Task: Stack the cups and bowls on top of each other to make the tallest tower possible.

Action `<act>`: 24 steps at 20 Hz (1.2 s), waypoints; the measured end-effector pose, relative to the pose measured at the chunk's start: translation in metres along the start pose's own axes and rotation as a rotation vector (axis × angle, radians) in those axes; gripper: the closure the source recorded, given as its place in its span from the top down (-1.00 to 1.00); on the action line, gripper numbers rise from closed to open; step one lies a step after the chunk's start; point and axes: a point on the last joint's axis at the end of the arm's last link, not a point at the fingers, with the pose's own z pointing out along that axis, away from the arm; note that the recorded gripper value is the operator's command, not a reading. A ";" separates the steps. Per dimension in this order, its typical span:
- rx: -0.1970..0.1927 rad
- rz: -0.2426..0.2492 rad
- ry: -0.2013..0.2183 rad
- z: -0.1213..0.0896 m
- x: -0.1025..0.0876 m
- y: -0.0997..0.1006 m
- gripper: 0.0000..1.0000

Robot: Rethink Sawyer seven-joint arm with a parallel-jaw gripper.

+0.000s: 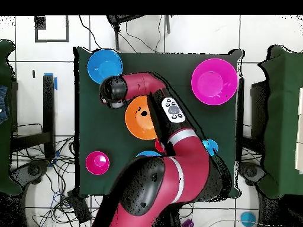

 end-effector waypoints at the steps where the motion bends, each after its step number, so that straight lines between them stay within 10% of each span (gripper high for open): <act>1: 0.001 0.001 0.000 0.000 0.000 -0.001 1.00; 13: 0.048 -0.073 -0.092 -0.040 0.044 0.040 1.00; 24: 0.150 -0.014 -0.043 -0.097 0.120 0.125 1.00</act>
